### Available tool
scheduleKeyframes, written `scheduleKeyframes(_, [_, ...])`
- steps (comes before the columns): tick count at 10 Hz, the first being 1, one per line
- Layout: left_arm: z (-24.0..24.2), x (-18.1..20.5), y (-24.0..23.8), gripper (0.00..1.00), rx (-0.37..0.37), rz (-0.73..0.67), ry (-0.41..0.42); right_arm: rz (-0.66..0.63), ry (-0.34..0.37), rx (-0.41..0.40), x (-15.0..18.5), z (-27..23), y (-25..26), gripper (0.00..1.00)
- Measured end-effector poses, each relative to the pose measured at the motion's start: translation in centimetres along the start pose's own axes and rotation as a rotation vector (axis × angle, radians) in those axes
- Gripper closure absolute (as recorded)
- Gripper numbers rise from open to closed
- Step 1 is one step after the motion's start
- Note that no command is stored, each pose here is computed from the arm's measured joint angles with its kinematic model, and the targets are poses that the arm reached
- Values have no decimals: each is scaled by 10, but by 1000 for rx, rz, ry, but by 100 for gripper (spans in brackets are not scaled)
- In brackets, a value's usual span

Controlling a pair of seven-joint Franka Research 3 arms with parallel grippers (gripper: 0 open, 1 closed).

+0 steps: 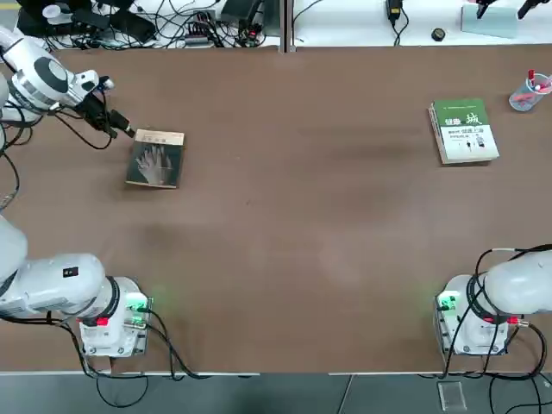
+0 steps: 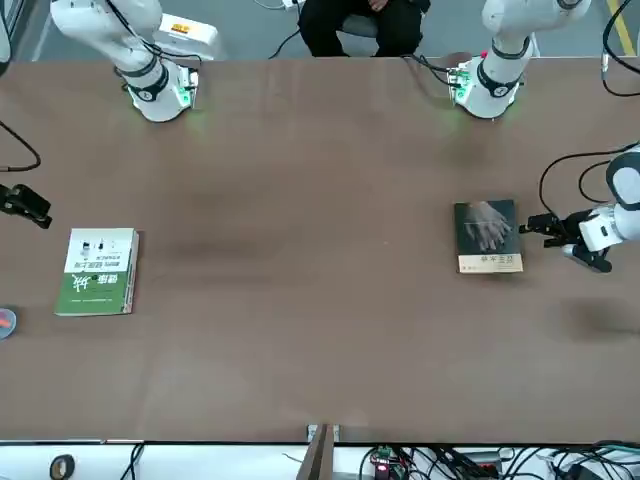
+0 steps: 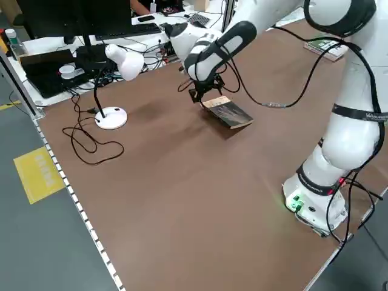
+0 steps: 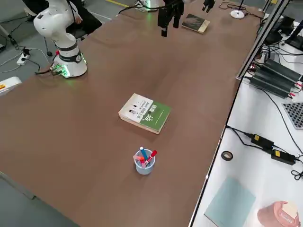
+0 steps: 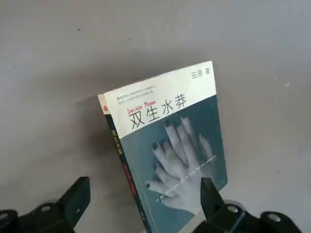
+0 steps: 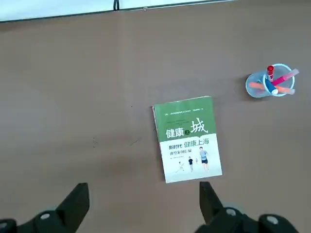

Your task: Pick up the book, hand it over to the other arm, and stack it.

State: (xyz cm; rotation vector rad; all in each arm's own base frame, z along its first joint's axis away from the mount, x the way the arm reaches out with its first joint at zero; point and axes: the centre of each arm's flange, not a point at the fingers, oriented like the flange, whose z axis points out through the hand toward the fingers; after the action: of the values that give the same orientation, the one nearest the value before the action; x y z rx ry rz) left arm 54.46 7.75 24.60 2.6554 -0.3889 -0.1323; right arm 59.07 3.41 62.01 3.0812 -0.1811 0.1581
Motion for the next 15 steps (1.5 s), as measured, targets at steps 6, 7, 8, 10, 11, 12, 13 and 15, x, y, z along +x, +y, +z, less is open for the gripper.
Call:
scheduleKeyframes(6, [42, -10, -23, 0, -44, 12, 33, 0, -3, -1, 0, 1, 0, 0])
scheduleKeyframes(7, [49, -11, -26, 0, -52, 12, 37, 0, -3, -1, 0, 1, 0, 0])
scheduleKeyframes(8, [55, -11, -28, 0, -62, 15, 41, 0, -3, -1, 0, 1, 0, 0])
scheduleKeyframes(10, [64, -12, -32, 0, -74, 23, 52, 0, -3, -1, 0, 1, 0, 0])
scheduleKeyframes(11, [68, -13, -34, 0, -76, 24, 53, 1, -4, -1, 0, 1, 1, 0])
scheduleKeyframes(12, [70, -13, -35, 0, -78, 23, 52, 1, -4, -1, 0, 1, 1, 0])
scheduleKeyframes(13, [71, -13, -35, 0, -80, 23, 52, 2, -4, -1, 0, 1, 1, 0])
scheduleKeyframes(15, [71, -13, -35, 0, -82, 28, 56, 3, -4, -1, 0, 1, 2, 0])
